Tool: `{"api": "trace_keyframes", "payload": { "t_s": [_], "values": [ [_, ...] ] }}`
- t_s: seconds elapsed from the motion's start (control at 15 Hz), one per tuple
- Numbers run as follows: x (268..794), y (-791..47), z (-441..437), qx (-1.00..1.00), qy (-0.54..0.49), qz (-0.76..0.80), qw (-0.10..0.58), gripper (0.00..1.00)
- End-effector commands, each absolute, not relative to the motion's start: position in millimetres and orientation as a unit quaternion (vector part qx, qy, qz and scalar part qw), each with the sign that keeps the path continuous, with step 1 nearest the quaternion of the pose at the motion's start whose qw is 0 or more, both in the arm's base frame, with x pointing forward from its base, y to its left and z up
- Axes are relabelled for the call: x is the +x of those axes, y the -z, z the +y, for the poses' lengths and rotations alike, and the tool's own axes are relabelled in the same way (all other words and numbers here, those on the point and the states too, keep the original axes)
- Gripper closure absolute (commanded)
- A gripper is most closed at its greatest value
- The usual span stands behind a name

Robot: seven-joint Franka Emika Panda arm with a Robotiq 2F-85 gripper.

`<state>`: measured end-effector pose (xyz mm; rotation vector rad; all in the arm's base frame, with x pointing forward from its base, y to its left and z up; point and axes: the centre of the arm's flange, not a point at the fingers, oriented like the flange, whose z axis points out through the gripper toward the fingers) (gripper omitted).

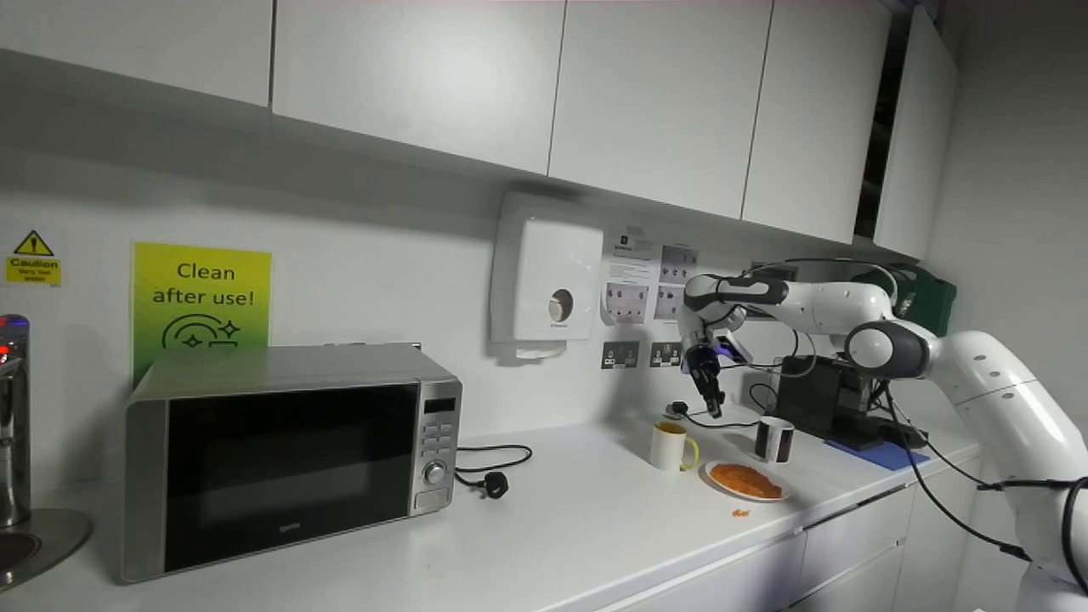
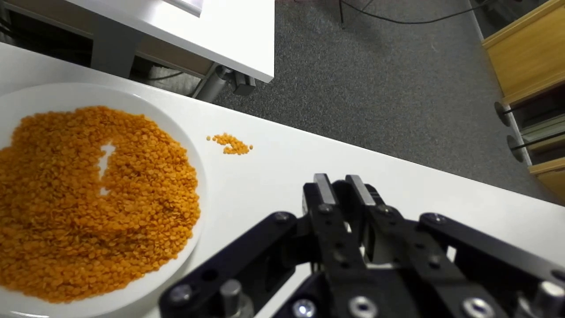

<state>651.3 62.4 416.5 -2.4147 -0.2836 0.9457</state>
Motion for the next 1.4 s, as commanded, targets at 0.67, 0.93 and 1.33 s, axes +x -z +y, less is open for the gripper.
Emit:
{"api": "trace_keyframes", "payload": {
  "t_s": [0.67,0.93,1.33],
  "values": [
    [664,-427,51,-0.871,-0.363,-0.119,0.308,0.97],
    [665,-427,46,-0.868,-0.362,-0.119,0.319,0.97],
    [668,-424,43,-0.864,-0.364,-0.119,0.329,0.97]
  ]
}}
